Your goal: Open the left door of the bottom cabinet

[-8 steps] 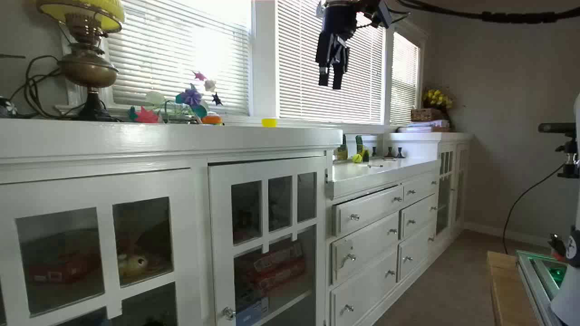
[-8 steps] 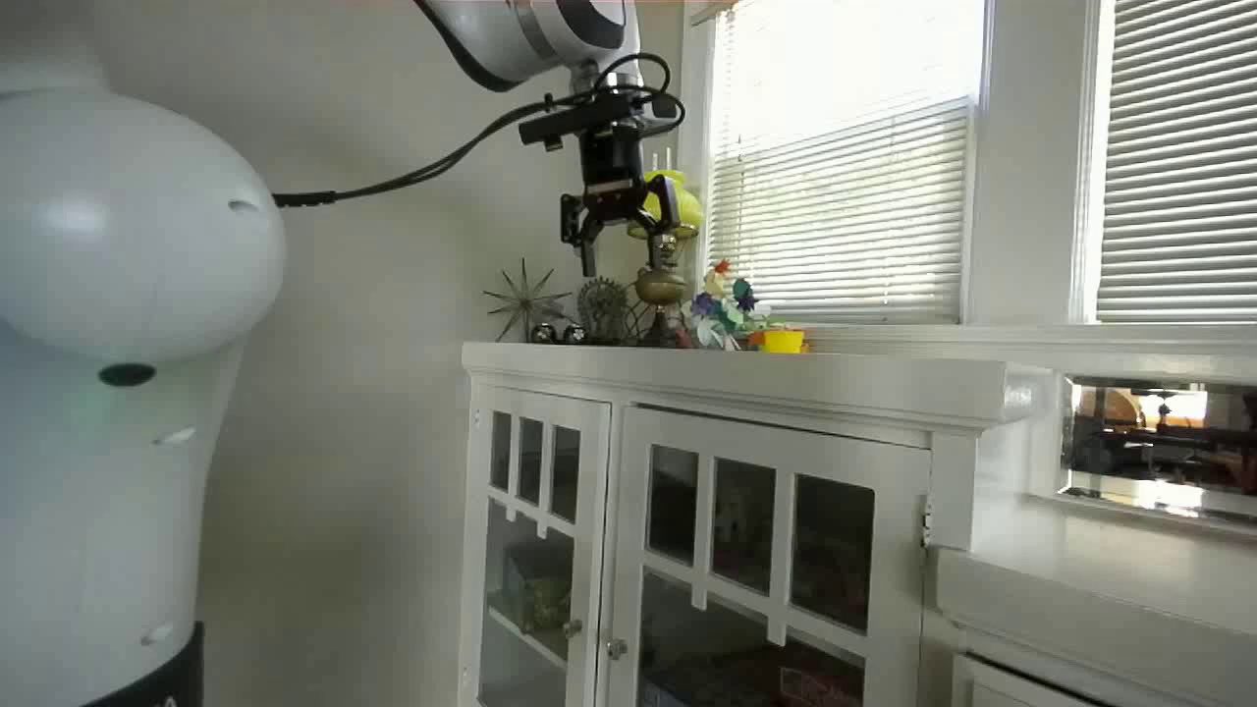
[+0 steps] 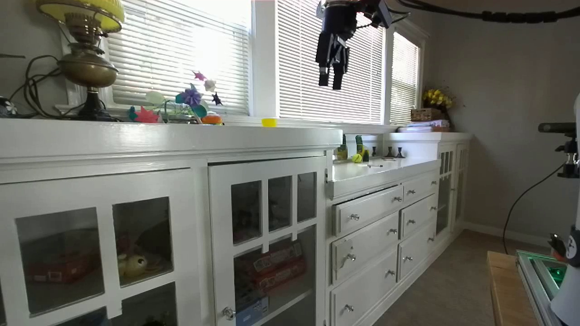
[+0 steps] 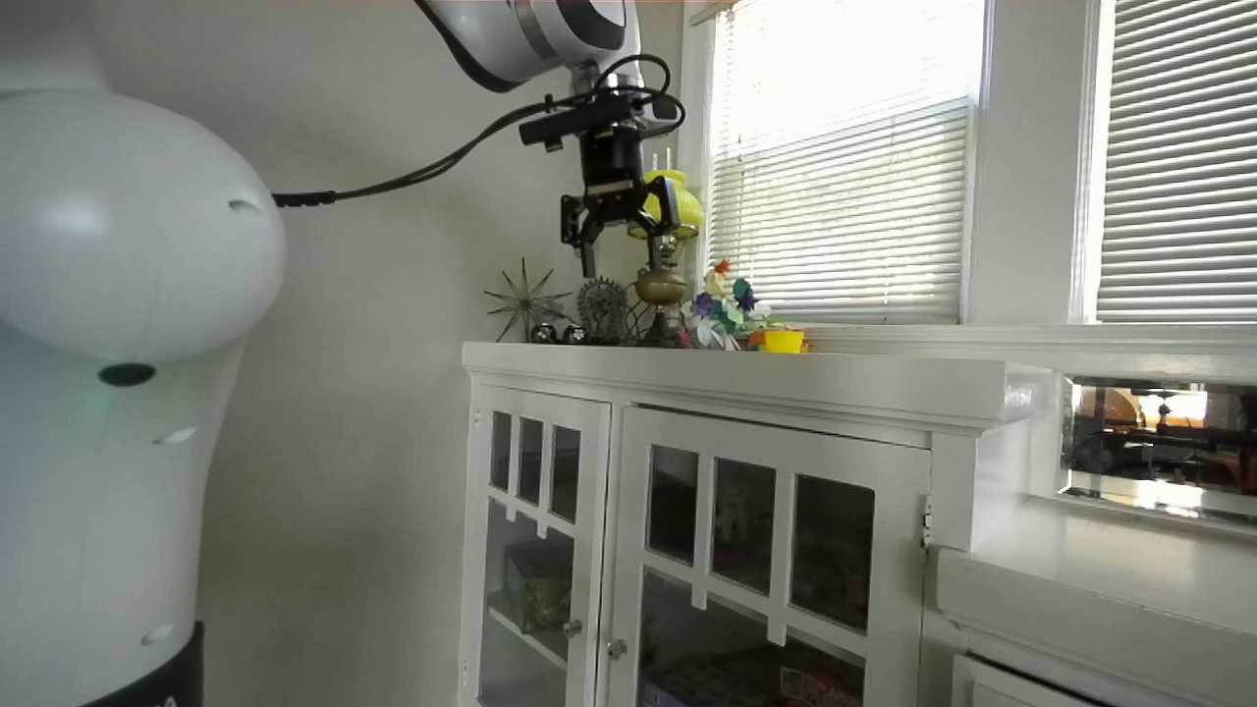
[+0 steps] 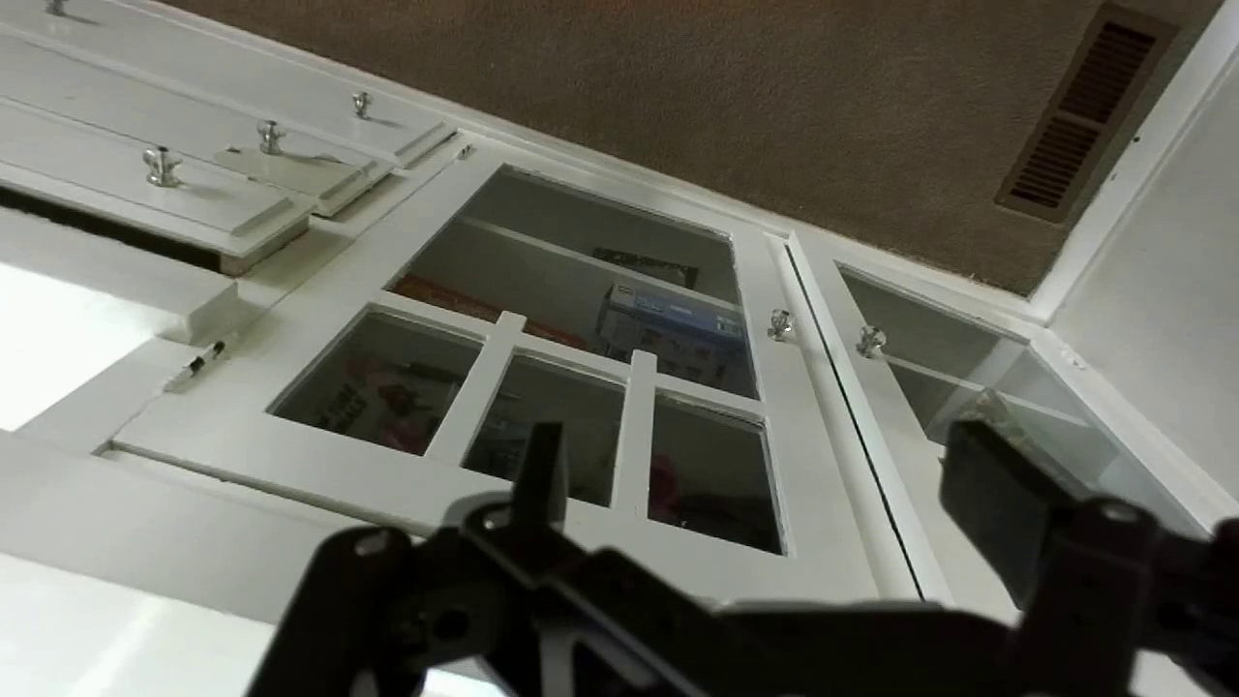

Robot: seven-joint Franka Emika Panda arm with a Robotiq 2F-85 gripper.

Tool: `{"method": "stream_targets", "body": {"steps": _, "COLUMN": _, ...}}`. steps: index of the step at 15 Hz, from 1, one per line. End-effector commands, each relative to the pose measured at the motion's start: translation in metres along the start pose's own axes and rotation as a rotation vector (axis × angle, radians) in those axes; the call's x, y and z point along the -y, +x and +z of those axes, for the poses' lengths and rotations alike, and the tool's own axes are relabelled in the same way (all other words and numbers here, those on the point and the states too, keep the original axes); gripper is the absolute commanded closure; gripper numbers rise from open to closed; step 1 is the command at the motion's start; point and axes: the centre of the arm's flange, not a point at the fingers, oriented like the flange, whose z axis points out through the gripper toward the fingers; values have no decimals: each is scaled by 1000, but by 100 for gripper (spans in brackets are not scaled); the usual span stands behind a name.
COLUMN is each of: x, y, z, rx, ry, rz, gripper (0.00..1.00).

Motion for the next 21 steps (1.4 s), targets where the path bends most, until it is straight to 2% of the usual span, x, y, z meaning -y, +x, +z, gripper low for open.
{"method": "stream_targets", "body": {"steps": 1, "x": -14, "y": 19, "z": 38, "rx": 78, "ry": 104, "rz": 0, "gripper": 0}}
{"method": "stream_targets", "body": {"steps": 3, "x": -18, "y": 29, "z": 71, "rx": 19, "ry": 210, "rz": -53, "gripper": 0}}
{"method": "stream_targets", "body": {"steps": 6, "x": -10, "y": 47, "z": 107, "rx": -100, "ry": 260, "rz": -160, "gripper": 0}}
{"method": "stream_targets", "body": {"steps": 9, "x": 29, "y": 60, "z": 119, "rx": -189, "ry": 305, "rz": -268, "gripper": 0}}
{"method": "stream_targets", "body": {"steps": 10, "x": 9, "y": 53, "z": 114, "rx": -128, "ry": 254, "rz": -203, "gripper": 0}}
{"method": "stream_targets", "body": {"steps": 12, "x": 29, "y": 58, "z": 119, "rx": -154, "ry": 270, "rz": -245, "gripper": 0}}
{"method": "stream_targets", "body": {"steps": 16, "x": 34, "y": 52, "z": 123, "rx": -158, "ry": 287, "rz": -249, "gripper": 0}}
{"method": "stream_targets", "body": {"steps": 17, "x": 39, "y": 53, "z": 135, "rx": -185, "ry": 326, "rz": -246, "gripper": 0}}
{"method": "stream_targets", "body": {"steps": 18, "x": 46, "y": 56, "z": 145, "rx": -207, "ry": 322, "rz": -257, "gripper": 0}}
{"method": "stream_targets", "body": {"steps": 19, "x": 56, "y": 59, "z": 151, "rx": -262, "ry": 350, "rz": -262, "gripper": 0}}
{"method": "stream_targets", "body": {"steps": 21, "x": 75, "y": 68, "z": 162, "rx": -361, "ry": 341, "rz": -333, "gripper": 0}}
